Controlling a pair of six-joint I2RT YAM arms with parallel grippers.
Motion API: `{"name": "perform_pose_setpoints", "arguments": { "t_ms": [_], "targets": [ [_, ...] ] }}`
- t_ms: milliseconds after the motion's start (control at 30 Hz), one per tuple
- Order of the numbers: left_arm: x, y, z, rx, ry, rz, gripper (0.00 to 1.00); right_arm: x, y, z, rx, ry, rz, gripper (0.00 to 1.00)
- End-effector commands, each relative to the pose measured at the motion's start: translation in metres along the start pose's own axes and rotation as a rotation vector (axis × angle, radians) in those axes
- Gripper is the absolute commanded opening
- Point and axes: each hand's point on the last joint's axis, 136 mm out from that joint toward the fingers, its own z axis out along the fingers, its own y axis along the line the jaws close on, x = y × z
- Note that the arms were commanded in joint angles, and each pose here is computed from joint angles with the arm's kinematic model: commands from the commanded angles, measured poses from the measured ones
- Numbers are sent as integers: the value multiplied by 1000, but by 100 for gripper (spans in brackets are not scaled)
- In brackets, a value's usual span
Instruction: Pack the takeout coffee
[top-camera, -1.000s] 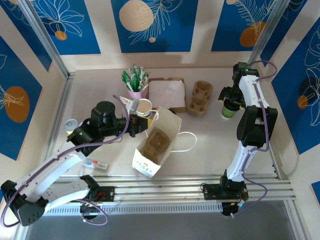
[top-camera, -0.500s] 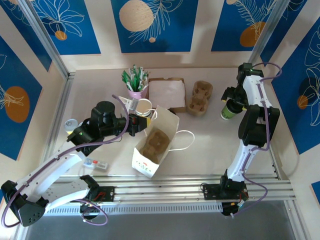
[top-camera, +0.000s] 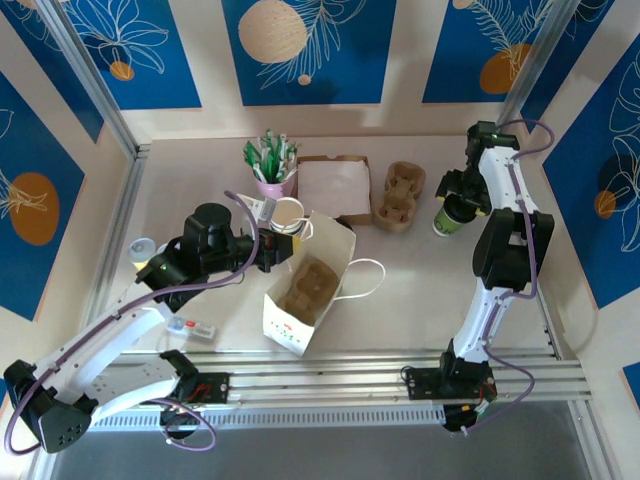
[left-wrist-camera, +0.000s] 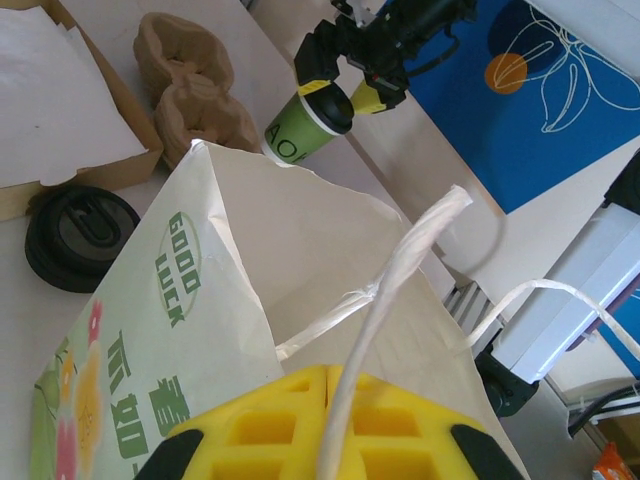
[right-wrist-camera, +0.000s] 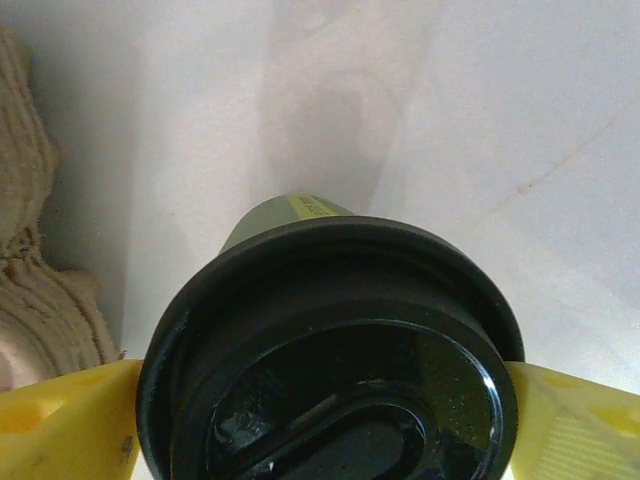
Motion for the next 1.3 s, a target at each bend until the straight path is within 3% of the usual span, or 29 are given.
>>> {"name": "perform_pose_setpoints", "arguments": {
  "t_ms": [0,233,1067,1267],
  "targets": [
    [-4,6,1,-9,-25,-10,0,2,7,-9,-27,11,-15,87],
    [-1,10,2,-17,-21,-19,0,2,15,-22,-49,-11,-30,89],
    [16,19,3,-5,-30,-89,0,36,28,0,24,70,-187,88],
    [18,21,4,-9,-25,-92,0,35,31,-11,34,39,-207,90]
  ]
}}
